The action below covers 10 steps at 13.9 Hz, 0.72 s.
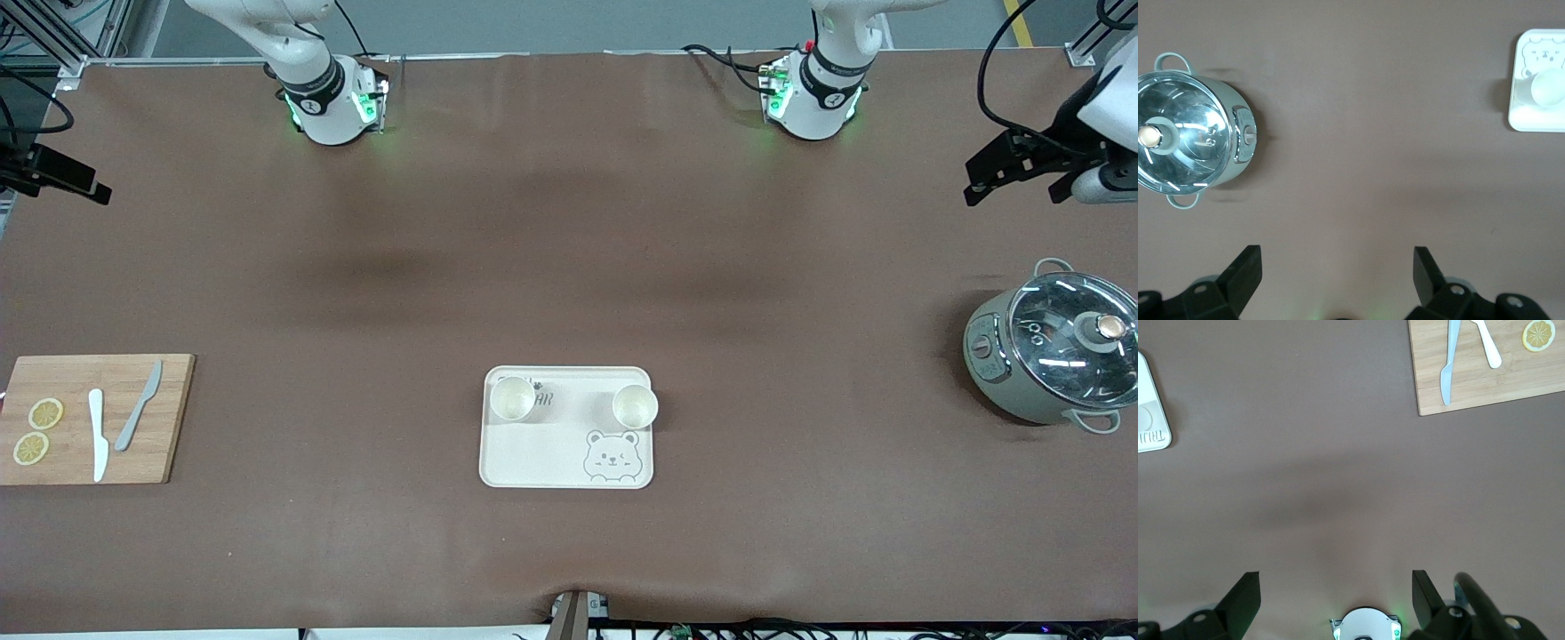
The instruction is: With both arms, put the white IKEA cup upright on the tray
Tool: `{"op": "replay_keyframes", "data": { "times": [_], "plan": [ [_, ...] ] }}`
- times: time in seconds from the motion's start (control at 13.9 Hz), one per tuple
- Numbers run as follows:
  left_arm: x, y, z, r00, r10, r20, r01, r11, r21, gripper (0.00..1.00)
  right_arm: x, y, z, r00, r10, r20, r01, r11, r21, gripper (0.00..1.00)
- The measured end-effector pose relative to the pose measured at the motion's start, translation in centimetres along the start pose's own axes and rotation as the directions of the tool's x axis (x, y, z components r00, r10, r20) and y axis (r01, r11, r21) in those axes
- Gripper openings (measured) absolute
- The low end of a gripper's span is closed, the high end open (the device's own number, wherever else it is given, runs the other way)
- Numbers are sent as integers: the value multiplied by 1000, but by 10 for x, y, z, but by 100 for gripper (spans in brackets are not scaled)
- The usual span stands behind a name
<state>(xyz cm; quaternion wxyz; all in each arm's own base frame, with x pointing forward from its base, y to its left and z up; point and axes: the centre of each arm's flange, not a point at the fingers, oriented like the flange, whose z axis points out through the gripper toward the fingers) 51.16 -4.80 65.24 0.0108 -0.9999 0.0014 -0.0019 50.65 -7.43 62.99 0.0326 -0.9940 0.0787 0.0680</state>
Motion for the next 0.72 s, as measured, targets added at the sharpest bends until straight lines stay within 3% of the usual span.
{"op": "replay_keyframes", "data": {
  "times": [0.72],
  "plan": [
    [-1,5,-5,1000,9,-6,-9,1000,0,100,0,2,1,1000,5,1,-5,1000,1,100]
  ]
}}
